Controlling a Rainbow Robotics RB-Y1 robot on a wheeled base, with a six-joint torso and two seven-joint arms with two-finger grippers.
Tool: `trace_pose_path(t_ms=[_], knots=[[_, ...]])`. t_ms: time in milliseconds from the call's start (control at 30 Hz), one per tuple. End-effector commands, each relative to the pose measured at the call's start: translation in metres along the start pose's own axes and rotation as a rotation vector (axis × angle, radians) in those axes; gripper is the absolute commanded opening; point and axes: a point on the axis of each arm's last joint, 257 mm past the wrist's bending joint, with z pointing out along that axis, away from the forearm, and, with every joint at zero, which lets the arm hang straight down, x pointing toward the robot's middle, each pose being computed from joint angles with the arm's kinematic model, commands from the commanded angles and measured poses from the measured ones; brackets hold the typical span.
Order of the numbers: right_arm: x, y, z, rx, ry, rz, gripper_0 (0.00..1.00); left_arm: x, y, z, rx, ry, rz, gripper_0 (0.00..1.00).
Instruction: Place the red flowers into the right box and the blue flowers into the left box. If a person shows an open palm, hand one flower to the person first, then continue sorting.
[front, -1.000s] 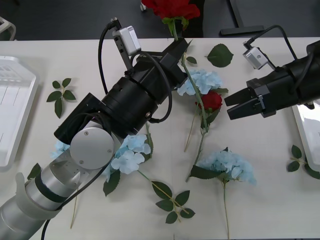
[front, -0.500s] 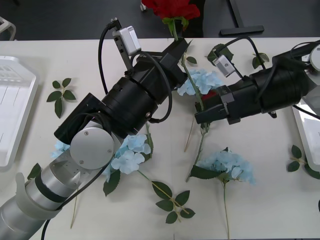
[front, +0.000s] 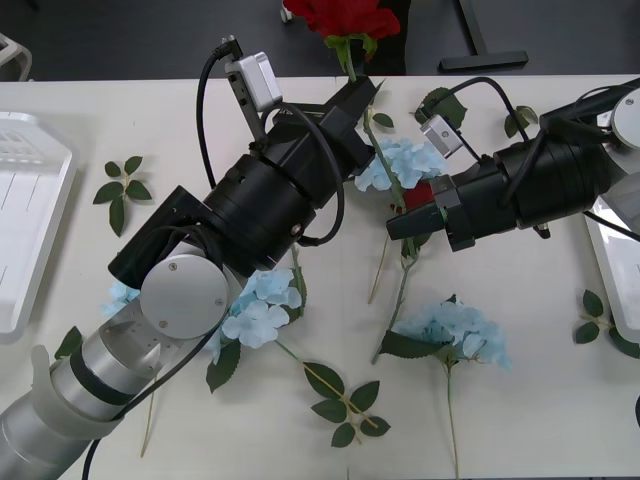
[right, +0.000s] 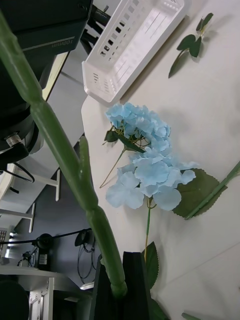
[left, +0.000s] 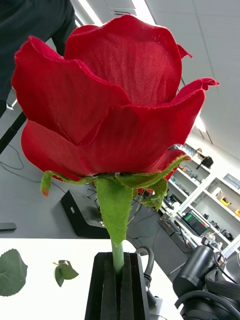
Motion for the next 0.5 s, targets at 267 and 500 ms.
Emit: trace_pose_path(t_ms=[267, 500], knots=[[0.0024, 0.0114, 0.0046, -0.016, 0.015, 0.025, 0.00, -0.0132, -0.0240, 0.0118, 0.048, -0.036, 0.010, 0.91], [0.0008, 0.0112, 0.0019, -0.014, 0.011, 0.037, 0.00, -0.0132, -0.0240, 0.0118, 0.048, -0.036, 0.010, 1.00]])
